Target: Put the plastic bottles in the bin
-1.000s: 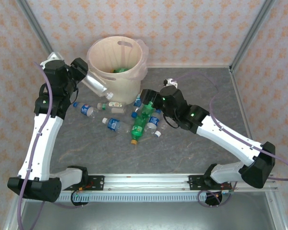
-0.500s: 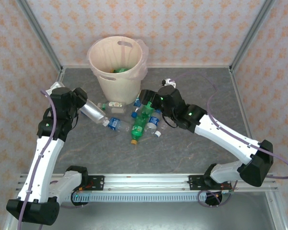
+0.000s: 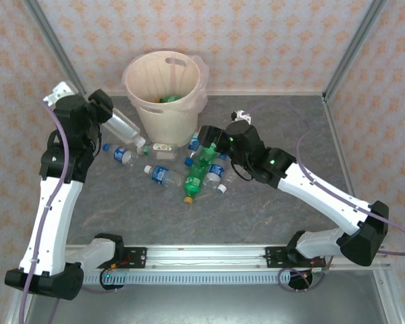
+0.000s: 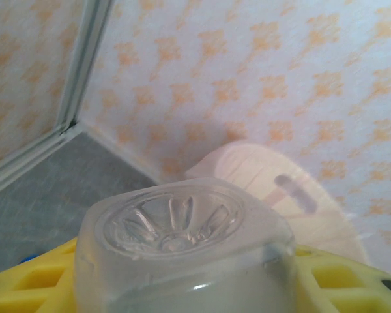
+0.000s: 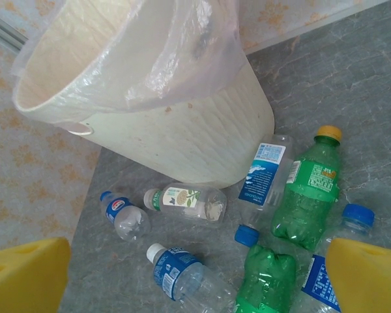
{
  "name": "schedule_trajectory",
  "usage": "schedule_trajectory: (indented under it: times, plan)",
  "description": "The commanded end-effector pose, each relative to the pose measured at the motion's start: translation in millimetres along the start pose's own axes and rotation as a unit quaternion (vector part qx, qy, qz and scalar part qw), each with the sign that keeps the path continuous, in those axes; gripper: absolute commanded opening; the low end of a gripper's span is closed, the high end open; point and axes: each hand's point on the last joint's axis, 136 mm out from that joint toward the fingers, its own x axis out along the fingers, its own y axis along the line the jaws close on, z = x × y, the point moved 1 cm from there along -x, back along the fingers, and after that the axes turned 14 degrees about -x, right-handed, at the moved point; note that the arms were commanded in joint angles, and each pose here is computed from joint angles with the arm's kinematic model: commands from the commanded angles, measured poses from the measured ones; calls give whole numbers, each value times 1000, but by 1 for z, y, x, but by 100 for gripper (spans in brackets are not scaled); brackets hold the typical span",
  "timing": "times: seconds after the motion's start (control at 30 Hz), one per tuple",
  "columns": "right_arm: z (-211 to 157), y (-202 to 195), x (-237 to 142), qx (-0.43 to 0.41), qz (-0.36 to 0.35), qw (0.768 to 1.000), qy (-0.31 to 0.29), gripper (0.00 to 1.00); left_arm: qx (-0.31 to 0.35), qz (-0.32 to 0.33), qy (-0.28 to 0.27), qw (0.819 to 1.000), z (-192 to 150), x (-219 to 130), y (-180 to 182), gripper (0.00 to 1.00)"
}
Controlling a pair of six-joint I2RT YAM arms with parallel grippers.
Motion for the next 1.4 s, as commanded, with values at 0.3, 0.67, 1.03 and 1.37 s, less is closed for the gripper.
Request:
schedule_trajectory:
  times: [0.3, 0.67, 1.03, 1.37]
  plan:
    - [26, -2, -27, 7, -5, 999, -41, 100, 39, -131, -88, 987, 40, 24, -137, 51]
    - [19, -14, -31, 11, -27, 999, -39, 100, 161, -142, -96, 972, -2, 89, -156, 51]
    - [22, -16, -40, 16, -26, 998, -47, 100, 230, -97, -71, 966, -40, 127, -135, 75]
    - [23, -14, -36, 8, -26, 998, -48, 100, 183, -110, -56, 975, -34, 91, -119, 99]
